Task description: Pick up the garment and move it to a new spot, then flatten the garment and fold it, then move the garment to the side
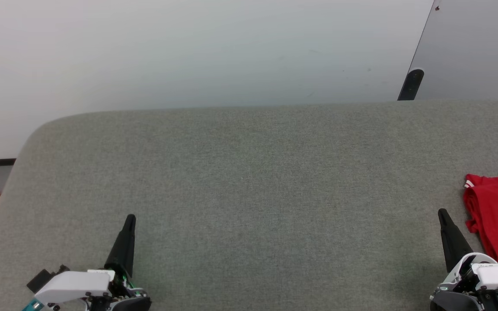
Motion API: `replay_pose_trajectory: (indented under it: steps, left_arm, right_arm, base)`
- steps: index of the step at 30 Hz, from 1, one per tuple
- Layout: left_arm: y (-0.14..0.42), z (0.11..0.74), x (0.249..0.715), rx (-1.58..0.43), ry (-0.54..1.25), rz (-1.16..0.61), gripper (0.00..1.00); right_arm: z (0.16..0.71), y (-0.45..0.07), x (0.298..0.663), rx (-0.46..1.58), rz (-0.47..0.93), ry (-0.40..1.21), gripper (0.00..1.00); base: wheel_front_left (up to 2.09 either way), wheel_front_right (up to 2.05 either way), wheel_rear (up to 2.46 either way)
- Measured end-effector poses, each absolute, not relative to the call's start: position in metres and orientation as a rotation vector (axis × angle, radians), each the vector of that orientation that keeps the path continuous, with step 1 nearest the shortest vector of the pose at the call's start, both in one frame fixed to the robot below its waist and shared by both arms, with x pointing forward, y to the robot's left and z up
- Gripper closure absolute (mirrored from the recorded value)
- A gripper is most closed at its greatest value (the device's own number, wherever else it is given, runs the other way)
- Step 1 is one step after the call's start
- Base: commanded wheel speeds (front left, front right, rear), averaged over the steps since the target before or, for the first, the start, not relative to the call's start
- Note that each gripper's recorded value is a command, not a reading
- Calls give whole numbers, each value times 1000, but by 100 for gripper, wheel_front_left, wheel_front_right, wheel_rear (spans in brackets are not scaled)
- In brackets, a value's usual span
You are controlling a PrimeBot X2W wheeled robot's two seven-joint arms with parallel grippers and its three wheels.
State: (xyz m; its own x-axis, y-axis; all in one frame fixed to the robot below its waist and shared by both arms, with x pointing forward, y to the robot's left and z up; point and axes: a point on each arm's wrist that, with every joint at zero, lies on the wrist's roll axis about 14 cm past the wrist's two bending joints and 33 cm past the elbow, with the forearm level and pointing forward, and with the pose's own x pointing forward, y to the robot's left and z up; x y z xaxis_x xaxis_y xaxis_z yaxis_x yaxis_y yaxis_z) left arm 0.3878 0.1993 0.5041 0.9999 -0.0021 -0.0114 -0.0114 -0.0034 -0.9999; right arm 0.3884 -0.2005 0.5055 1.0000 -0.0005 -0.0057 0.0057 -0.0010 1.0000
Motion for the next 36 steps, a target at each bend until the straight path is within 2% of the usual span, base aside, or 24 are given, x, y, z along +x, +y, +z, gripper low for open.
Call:
replay_pose_trajectory:
  steps: [36]
  left_arm:
    - [199, 504, 388, -1574, 11, 7, 100]
  right_arm:
    - [505, -200, 388, 1572, -5, 4, 100]
  base:
    - [0, 0, 0]
